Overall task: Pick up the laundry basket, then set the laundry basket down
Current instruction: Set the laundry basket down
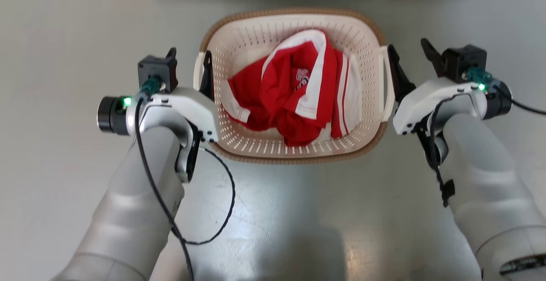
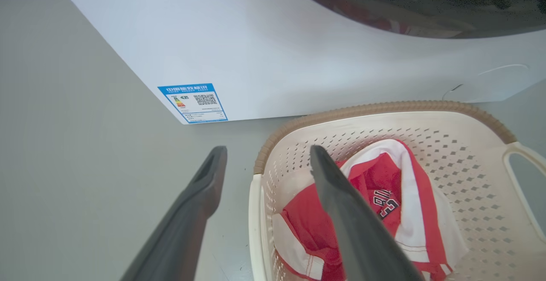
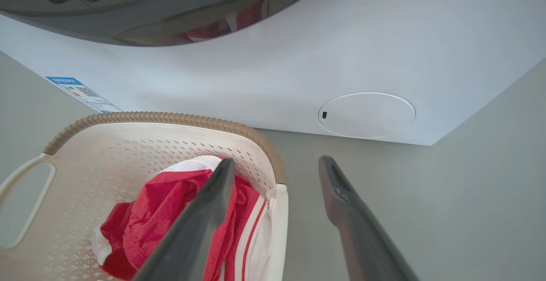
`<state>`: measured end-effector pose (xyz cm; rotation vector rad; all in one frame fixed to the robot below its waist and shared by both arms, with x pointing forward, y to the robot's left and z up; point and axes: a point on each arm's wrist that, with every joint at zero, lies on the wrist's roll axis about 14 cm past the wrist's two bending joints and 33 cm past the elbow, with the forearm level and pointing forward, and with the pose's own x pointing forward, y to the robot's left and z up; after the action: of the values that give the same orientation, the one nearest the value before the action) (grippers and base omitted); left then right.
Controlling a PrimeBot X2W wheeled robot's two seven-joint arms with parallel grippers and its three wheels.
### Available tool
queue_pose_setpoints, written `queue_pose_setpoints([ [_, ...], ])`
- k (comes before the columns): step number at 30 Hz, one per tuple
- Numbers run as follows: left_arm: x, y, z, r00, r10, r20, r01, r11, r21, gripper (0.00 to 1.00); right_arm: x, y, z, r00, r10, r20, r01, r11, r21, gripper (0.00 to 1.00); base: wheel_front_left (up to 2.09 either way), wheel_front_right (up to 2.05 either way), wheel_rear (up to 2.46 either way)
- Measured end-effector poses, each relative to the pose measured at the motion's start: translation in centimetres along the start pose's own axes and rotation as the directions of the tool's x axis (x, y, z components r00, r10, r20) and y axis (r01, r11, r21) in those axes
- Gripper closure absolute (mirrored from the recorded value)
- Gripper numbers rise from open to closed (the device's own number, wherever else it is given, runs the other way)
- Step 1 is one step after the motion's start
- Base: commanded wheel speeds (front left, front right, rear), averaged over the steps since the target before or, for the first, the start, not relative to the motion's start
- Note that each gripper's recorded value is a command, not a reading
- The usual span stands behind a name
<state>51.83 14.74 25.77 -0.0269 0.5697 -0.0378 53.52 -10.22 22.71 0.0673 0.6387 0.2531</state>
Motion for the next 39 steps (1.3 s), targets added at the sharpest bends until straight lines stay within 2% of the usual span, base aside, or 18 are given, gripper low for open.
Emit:
queue_pose_setpoints([
  [5, -2.8, 0.6, 3.0, 0.994, 0.013, 0.108, -0.014, 1.000, 0.002, 0.00, -2.7, 0.6, 3.3, 0.994, 0.006, 0.113, -0.007, 1.000, 0.008, 0.00, 0.00, 0.00, 0.00],
  [11, -8.0, 0.9, 5.9, 0.970, 0.048, 0.238, -0.051, 0.999, 0.007, 0.00, -7.7, 1.6, 7.6, 0.964, 0.010, 0.267, -0.015, 1.000, 0.016, 0.00, 0.00, 0.00, 0.00],
  [18, -13.1, 0.9, 8.0, 0.938, 0.065, 0.341, -0.063, 0.998, -0.016, 0.00, -13.2, 1.6, 9.9, 0.924, -0.019, 0.382, 0.004, 0.999, 0.040, 0.00, 0.00, 0.00, 0.00],
  [21, -17.3, 0.7, 8.6, 0.914, 0.077, 0.398, -0.066, 0.997, -0.043, 0.00, -17.8, 1.6, 9.9, 0.899, -0.046, 0.435, 0.019, 0.998, 0.066, 0.00, 0.00, 0.00, 0.00],
  [27, -21.8, 0.4, 7.7, 0.902, 0.078, 0.425, -0.060, 0.997, -0.055, 0.00, -22.6, 1.7, 8.6, 0.881, -0.074, 0.467, 0.039, 0.996, 0.086, 0.00, 0.00, 0.00, 0.00],
  [39, -26.9, 0.2, 7.5, 0.870, 0.077, 0.486, -0.047, 0.996, -0.074, 0.00, -28.2, 1.4, 7.0, 0.847, -0.125, 0.516, 0.072, 0.990, 0.121, 0.00, 0.00, 0.00, 0.00],
])
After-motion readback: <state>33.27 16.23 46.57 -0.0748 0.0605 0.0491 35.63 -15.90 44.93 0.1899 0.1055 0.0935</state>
